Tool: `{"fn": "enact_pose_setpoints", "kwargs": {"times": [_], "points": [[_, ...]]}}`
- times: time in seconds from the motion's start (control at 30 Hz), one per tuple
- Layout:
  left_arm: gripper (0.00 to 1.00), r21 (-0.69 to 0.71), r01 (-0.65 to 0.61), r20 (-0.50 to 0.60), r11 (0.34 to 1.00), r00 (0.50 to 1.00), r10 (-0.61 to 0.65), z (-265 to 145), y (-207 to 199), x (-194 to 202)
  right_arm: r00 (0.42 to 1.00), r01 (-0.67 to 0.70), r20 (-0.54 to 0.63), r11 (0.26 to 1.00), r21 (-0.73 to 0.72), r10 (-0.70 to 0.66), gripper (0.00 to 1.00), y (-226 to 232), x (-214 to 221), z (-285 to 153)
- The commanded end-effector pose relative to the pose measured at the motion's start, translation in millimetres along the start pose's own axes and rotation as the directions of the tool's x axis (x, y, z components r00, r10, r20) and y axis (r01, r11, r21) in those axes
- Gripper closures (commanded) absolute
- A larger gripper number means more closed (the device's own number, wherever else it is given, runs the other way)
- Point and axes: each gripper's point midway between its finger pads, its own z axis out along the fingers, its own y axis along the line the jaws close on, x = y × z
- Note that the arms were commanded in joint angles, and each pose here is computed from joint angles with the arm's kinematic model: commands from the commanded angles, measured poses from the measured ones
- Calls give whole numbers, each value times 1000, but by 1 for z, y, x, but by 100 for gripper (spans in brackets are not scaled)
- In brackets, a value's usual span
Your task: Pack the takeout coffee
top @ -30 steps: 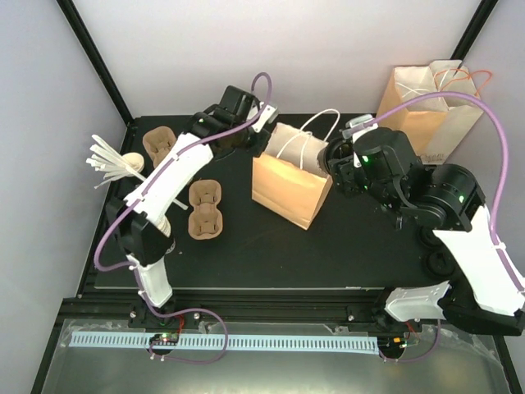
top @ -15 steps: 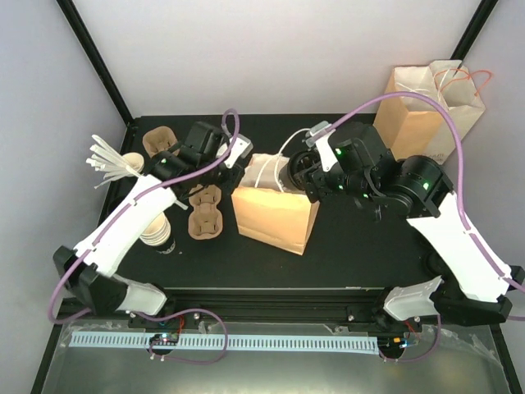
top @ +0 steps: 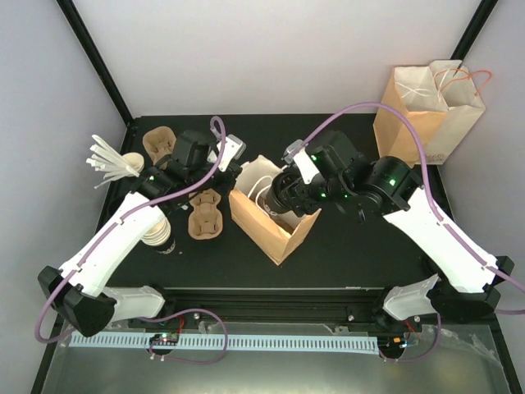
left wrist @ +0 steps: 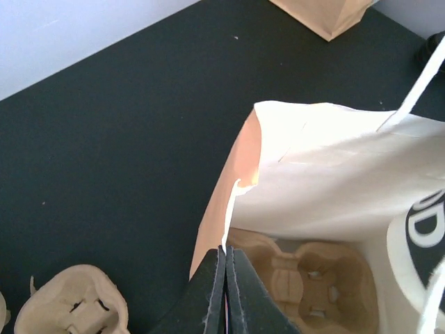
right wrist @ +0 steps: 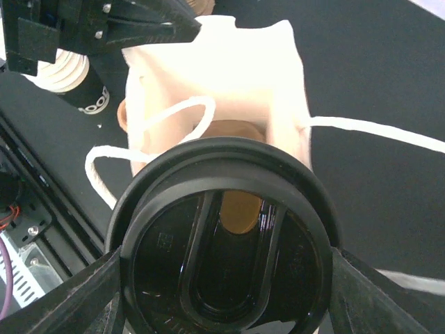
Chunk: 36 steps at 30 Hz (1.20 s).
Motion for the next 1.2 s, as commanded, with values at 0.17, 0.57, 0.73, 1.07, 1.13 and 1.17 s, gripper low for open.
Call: {"fn": "enact_pose_setpoints", "kwargs": {"times": [0.17, 0.57, 0.73, 1.07, 1.13, 1.17], "points": [[97, 17, -18, 228, 1000, 974, 13, -15, -6, -33, 997, 25, -71, 999, 24, -23, 45, 16, 11, 25], [97, 82, -34, 334, 996, 942, 4, -33, -20, -47, 997, -11, -75, 980, 197, 26, 45, 8, 44, 46], [96, 159, -124, 407, 979, 912, 50, -49, -44, -54, 999, 45, 4, 958, 283, -48, 45, 10, 44, 49], [95, 197, -284, 449, 938, 877, 171, -52, -79, -40, 983, 34, 160, 938, 346, -94, 45, 15, 58, 77], [95, 200, -294, 450, 935, 875, 179, -50, -80, -36, 977, 21, 192, 940, 342, -92, 45, 17, 59, 81], [95, 204, -297, 447, 933, 876, 181, -50, -82, -33, 975, 13, 205, 940, 342, -88, 45, 17, 59, 83]]}}
